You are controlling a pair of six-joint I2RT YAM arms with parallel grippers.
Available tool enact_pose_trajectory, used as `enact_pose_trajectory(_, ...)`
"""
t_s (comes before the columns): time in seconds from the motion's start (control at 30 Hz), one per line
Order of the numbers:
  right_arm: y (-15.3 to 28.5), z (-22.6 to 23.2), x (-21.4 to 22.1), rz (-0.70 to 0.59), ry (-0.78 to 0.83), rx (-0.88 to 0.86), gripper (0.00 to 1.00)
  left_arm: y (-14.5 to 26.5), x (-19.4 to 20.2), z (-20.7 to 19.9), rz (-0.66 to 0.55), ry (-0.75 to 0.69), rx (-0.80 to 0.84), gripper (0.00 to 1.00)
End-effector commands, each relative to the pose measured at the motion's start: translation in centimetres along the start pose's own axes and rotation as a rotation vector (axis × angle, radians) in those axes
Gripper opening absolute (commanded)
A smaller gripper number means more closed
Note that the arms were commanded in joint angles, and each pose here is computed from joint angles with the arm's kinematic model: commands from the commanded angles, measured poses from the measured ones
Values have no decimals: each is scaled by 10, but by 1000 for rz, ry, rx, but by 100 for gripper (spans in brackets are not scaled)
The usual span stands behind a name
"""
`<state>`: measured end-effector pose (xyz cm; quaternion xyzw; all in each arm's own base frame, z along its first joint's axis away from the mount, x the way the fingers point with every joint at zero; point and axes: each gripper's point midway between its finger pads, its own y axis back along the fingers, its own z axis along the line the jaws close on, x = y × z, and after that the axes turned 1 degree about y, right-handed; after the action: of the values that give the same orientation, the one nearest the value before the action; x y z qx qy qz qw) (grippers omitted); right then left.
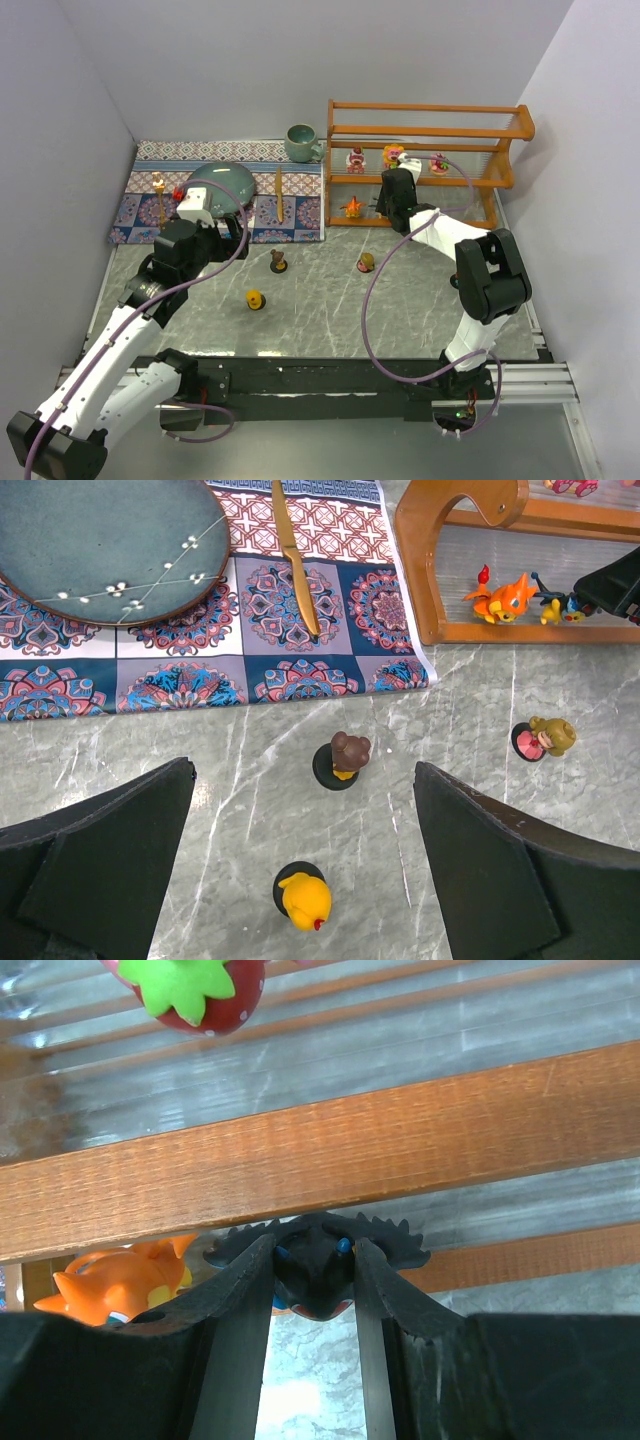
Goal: Place and organize the plastic toys onto the shelf
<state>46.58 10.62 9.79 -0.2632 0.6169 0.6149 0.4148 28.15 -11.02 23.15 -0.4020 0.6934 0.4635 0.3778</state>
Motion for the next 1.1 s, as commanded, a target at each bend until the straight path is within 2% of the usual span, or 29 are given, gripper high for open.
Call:
enact_pose_trajectory(0.0,-6,2,-26,-75,-54,10,10,-1,-6,-3,-20,-2,17,97)
enact_pose_trajectory(0.37,-9,0,-24,-77,-62,20,14,-2,-5,-3,-17,-4,17,97)
enact_pose_trajectory(0.63,-11,-1,-22,-70,-59,26,33,-1,-6,-4,-19,-4,19,97)
enact_pose_trajectory(1.07,-13,2,-22,-63,-59,21,46,-1,-6,-4,-19,-5,19,97)
